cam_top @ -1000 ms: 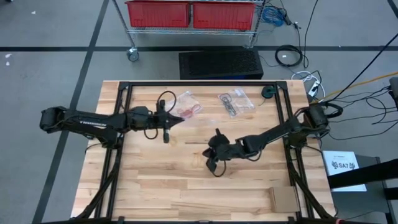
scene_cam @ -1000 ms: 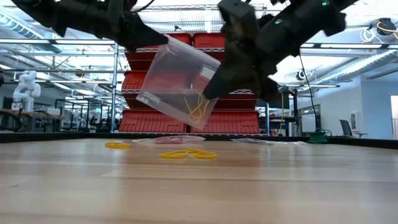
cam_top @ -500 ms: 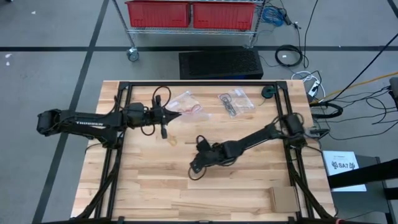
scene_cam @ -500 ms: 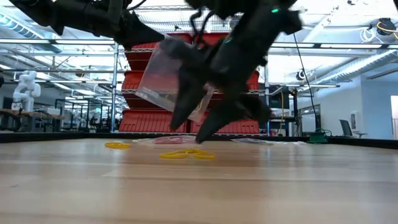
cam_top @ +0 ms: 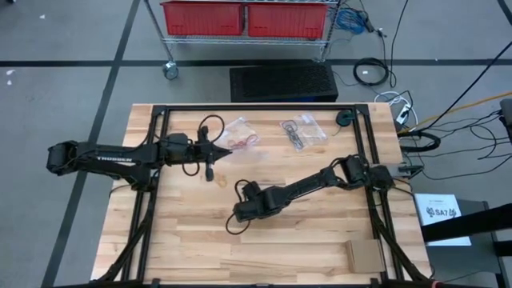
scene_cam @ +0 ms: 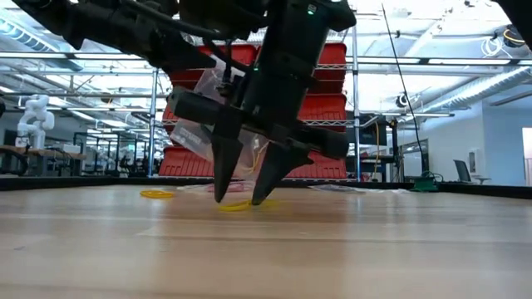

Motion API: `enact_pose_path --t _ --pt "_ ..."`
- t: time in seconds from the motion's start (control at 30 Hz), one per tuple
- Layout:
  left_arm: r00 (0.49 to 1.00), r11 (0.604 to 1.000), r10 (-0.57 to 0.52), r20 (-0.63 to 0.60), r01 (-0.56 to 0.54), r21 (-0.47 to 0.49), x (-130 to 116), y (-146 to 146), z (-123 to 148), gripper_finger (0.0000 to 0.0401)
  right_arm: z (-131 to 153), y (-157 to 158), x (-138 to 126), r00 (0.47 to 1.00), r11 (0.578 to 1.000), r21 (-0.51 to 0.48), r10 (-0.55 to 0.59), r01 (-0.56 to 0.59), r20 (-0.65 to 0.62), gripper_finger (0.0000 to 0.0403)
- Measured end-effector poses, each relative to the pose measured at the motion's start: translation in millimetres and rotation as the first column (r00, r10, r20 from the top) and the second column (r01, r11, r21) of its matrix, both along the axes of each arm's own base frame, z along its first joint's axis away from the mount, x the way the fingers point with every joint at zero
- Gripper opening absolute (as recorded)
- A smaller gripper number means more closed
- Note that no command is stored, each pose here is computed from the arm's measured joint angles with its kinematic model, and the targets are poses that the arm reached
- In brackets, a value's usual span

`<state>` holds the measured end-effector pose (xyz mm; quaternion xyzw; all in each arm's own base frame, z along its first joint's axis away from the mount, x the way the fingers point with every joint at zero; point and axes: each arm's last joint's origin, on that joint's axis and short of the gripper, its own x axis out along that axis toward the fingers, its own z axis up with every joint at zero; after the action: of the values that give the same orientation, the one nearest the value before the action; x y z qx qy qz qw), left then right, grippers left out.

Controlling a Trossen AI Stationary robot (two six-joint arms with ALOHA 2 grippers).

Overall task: Sort rubber bands
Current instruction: Put the right yellow rubber band into the transparent zip bag

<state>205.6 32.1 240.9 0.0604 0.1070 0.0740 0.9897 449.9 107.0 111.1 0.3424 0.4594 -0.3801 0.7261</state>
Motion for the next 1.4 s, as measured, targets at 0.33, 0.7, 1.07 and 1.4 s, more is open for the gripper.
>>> enact_pose_path --t 0.33,0.7,1.07,1.4 --pt "0.999 0.999 -0.042 -0.018 0.042 -0.004 -8.6 -8.3 3.5 0.0001 0.9 9.6 -10.5 0.994 0.997 -0.042 0.056 -0.059 -0.089 0.0029" --pt "0.997 0.998 -0.066 -0.046 0.065 -0.01 -13.4 -13.6 3.1 0.0001 23.5 25.6 -29.0 0.954 0.971 -0.015 0.231 -0.238 -0.191 0.0002" --pt "0.996 0.997 -0.072 -0.044 0.072 -0.011 -13.1 -15.0 3.3 0.0001 37.1 36.3 -36.5 0.96 0.974 0.075 0.222 -0.212 -0.173 0.006" --pt "0.996 0.997 -0.072 -0.057 0.071 -0.014 -13.5 -15.0 2.0 0.0001 47.1 34.0 -39.1 0.966 0.98 0.052 0.198 -0.192 -0.168 0.0174"
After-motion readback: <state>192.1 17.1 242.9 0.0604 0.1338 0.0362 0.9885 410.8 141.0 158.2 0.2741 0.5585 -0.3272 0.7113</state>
